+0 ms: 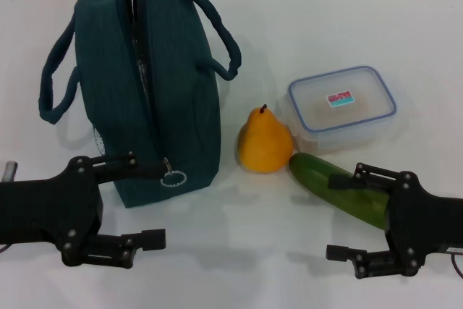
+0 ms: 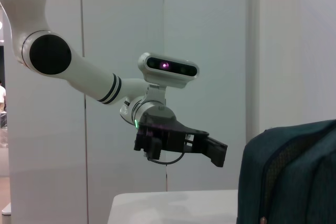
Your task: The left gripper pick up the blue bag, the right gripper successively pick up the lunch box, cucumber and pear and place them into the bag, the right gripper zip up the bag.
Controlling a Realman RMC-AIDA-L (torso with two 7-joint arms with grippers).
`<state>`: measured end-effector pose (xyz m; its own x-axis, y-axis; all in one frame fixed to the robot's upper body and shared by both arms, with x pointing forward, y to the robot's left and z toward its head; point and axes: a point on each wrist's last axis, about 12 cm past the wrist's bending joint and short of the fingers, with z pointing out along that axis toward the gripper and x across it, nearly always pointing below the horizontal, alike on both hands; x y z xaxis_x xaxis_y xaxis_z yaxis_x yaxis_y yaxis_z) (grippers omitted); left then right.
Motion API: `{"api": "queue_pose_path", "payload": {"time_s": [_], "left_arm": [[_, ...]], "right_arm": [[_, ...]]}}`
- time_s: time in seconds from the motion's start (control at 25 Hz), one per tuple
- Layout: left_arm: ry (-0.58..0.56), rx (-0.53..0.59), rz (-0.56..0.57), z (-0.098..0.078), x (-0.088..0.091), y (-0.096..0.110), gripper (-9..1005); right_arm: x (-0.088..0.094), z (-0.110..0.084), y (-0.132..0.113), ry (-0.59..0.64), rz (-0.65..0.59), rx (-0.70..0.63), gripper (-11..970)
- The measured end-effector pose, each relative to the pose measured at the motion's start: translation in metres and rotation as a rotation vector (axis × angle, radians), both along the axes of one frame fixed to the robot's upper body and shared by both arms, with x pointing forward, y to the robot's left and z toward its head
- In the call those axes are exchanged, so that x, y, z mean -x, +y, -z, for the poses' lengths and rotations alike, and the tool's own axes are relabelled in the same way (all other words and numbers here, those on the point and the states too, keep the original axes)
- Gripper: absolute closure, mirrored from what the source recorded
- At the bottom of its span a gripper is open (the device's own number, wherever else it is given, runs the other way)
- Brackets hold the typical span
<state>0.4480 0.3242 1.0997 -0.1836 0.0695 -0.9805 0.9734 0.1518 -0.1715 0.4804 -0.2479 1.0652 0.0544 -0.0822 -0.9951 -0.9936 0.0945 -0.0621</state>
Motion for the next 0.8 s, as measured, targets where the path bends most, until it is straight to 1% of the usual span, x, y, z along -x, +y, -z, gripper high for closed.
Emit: {"api": "queue_pose_path", "payload": {"time_s": [0.24,0.4,0.6,0.68,0.8], "left_arm": [[0.004,-0.005,-0.020,0.002,0.002,0.002,116],[0.032,-0.009,-0.031,0.008,0.005,0.002,116],[0.031,0.008,-0.029,0.010,0.008,0.001,117],[0.008,0.039,-0.037,0.006,0.009,0.003,117],[-0.052,0.113,-0.100,-0.006,0.005,0.011,117]], "right_arm": [[-0.003,-0.002,0.001,-0.007,-0.006,0.001,102],[-0.003,-0.003,0.002,-0.002,-0.015,0.000,102],[-0.003,-0.004,0.001,-0.005,-0.022,0.001,102],[-0.004,-0.004,0.000,-0.007,-0.019,0.001,102],[-0.005,-0.005,0.000,-0.009,-0.014,0.001,103]]}}
